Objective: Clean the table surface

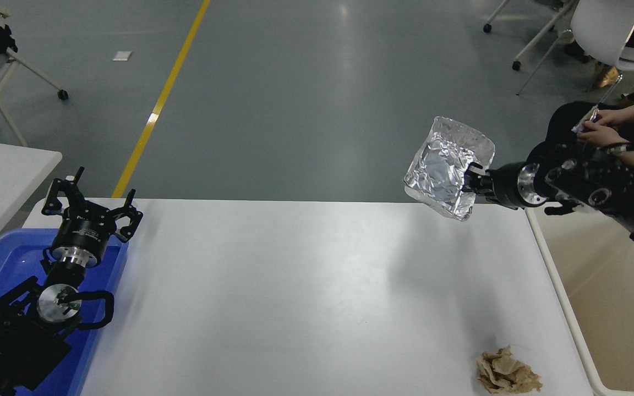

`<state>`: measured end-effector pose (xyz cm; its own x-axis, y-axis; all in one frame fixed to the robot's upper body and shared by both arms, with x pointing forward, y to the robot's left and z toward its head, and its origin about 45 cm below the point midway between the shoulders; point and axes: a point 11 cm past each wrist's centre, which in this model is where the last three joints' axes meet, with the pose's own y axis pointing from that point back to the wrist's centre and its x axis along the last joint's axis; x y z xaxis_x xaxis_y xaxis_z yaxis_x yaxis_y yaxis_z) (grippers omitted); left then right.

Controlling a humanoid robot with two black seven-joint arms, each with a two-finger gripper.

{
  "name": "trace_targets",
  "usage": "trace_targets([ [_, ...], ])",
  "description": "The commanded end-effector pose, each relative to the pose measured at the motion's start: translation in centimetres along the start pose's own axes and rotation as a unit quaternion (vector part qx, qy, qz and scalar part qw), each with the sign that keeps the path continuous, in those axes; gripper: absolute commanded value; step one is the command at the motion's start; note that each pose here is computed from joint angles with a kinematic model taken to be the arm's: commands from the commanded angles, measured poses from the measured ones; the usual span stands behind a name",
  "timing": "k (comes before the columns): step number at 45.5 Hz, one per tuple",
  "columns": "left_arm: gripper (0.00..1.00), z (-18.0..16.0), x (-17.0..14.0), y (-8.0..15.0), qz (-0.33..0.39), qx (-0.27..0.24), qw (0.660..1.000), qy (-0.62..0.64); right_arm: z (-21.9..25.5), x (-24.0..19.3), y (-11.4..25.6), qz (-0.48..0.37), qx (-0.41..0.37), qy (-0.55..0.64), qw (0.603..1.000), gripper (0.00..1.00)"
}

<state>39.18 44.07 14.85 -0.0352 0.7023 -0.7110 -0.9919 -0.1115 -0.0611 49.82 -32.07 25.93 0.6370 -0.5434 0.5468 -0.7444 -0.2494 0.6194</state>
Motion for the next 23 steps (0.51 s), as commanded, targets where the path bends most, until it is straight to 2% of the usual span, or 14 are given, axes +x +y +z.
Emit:
trace_targets([
  [1,1.00,0.0,0.0,0.0,0.000,0.000,1.000,0.000,-2.3,4.5,2.8,0.034,0.036,-0.019,0.999,0.00],
  [10,1.00,0.0,0.0,0.0,0.000,0.000,1.000,0.000,-0.8,8.6,5.6,0.091,0.028,-0.035,0.995,0.00],
  [23,1.00,0.0,0.0,0.0,0.000,0.000,1.000,0.000,7.9,11.8,8.3,0.171,-0.065,-0.062,0.981,0.00],
])
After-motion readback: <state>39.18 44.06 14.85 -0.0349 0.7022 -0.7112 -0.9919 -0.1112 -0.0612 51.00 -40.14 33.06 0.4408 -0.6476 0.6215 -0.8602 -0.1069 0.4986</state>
